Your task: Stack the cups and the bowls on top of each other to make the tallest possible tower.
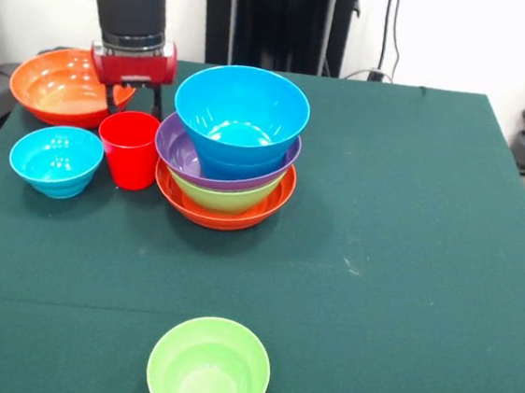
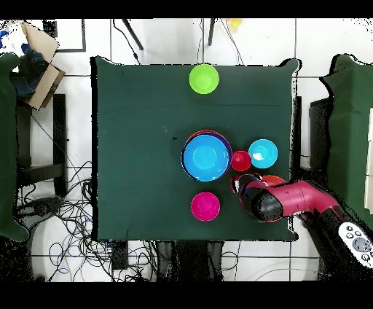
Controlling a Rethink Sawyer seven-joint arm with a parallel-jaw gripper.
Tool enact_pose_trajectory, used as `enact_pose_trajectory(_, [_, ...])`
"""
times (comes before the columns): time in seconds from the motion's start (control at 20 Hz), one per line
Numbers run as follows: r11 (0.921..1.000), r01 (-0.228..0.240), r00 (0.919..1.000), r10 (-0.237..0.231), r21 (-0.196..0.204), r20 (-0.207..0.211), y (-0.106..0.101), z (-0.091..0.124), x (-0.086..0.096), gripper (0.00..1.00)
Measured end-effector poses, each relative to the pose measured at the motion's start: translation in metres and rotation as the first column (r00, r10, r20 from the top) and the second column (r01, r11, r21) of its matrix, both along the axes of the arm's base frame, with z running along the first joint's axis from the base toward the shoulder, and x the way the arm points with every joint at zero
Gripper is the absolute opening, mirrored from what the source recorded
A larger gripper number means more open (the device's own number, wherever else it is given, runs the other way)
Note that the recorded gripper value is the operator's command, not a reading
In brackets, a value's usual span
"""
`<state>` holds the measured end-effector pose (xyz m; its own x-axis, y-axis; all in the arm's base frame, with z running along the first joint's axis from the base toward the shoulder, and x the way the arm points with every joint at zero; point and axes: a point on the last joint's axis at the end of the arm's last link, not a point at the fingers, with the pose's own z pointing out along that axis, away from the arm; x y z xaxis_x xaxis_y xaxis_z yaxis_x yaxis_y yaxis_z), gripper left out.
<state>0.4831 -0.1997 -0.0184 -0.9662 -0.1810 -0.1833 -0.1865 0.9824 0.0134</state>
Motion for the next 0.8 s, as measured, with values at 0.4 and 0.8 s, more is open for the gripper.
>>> enact_pose_trajectory(0.4, [0.9980,0.064,0.9980,-0.064,0.002,-0.004,-0.016,0.026,-0.011,1.00])
enact_pose_trajectory(0.8, [0.9919,0.124,0.9922,-0.124,0.026,0.006,-0.028,0.048,-0.017,1.00])
